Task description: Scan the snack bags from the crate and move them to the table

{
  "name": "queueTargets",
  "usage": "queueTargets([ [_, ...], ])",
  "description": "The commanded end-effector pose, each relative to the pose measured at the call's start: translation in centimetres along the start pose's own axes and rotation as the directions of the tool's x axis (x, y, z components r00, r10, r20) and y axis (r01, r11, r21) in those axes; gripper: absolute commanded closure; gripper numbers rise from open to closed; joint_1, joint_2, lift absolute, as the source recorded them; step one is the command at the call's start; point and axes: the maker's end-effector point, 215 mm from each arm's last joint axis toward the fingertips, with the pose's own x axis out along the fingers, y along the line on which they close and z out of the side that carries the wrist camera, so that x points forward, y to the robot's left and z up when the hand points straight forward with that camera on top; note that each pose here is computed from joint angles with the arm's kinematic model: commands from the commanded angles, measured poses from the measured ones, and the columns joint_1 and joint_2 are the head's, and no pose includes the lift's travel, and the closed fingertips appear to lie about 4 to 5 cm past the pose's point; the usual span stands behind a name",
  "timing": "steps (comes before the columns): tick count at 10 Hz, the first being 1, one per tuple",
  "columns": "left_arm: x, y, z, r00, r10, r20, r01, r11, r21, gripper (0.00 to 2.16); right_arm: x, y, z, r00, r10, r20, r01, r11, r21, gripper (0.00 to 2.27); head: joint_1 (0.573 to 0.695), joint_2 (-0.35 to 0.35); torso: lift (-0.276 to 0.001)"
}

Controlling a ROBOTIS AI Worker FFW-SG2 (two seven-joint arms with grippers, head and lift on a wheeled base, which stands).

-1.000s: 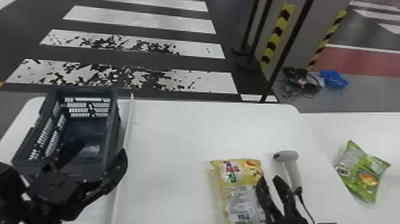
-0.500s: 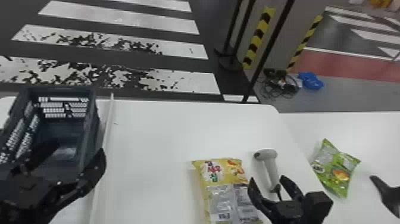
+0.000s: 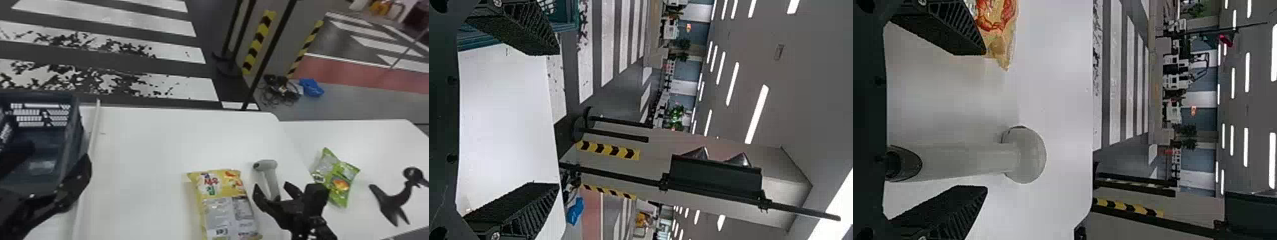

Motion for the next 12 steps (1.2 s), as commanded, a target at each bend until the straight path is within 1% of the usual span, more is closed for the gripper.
queueTargets([
  [1, -0.1, -0.1, 0.1, 1.0, -0.002, 0.001, 0.002, 1.0, 0.0, 0.05, 1.1, -1.5, -0.3, 1.0, -0.005, -0.016, 0.005, 1.0, -0.003, 0.03, 0.695, -0.348, -0.095],
  [2, 0.0, -0.4, 0.0, 1.0, -0.01, -0.003, 0.01, 1.0, -0.002, 0.05, 1.4, -3.3, 0.1, 1.0, -0.02, -0.01, 0.02, 1.0, -0.001, 0.03, 0.695, -0.35, -0.095],
  [4, 0.0, -0.8, -0.3, 1.0, -0.027, -0.013, 0.027, 1.0, -0.012, 0.06, 1.6, -6.7, -0.4, 0.999, -0.035, -0.022, 0.036, 0.999, 0.028, 0.04, 0.695, -0.35, -0.095],
  [5, -0.2, -0.7, -0.3, 1.0, -0.026, -0.014, 0.026, 1.0, -0.016, 0.06, 2.2, -7.3, -0.7, 0.999, -0.029, -0.029, 0.03, 0.999, 0.037, 0.04, 0.695, -0.35, -0.095],
  [9, -0.2, -0.9, -0.3, 1.0, -0.017, -0.006, 0.017, 0.999, -0.027, 0.06, 3.4, -4.7, -1.4, 0.999, 0.025, -0.046, -0.023, 0.999, 0.033, 0.05, 0.695, -0.35, -0.095],
  [10, -0.1, -0.9, -0.4, 1.0, -0.016, -0.009, 0.016, 1.0, -0.026, 0.06, 4.0, -4.7, -1.8, 0.998, 0.023, -0.056, -0.021, 0.999, 0.033, 0.09, 0.695, -0.35, -0.095],
  [11, -0.1, -0.9, -0.6, 1.0, -0.014, -0.014, 0.013, 1.0, -0.026, 0.06, 4.6, -4.6, -2.2, 0.996, 0.04, -0.077, -0.038, 0.999, 0.028, 0.37, 0.695, -0.35, -0.095],
  [12, -0.2, -0.9, -0.9, 1.0, -0.014, -0.018, 0.013, 1.0, -0.025, 0.06, 5.2, -4.4, -2.9, 0.992, 0.053, -0.117, -0.05, 0.998, 0.032, 1.54, 0.695, -0.35, -0.095],
])
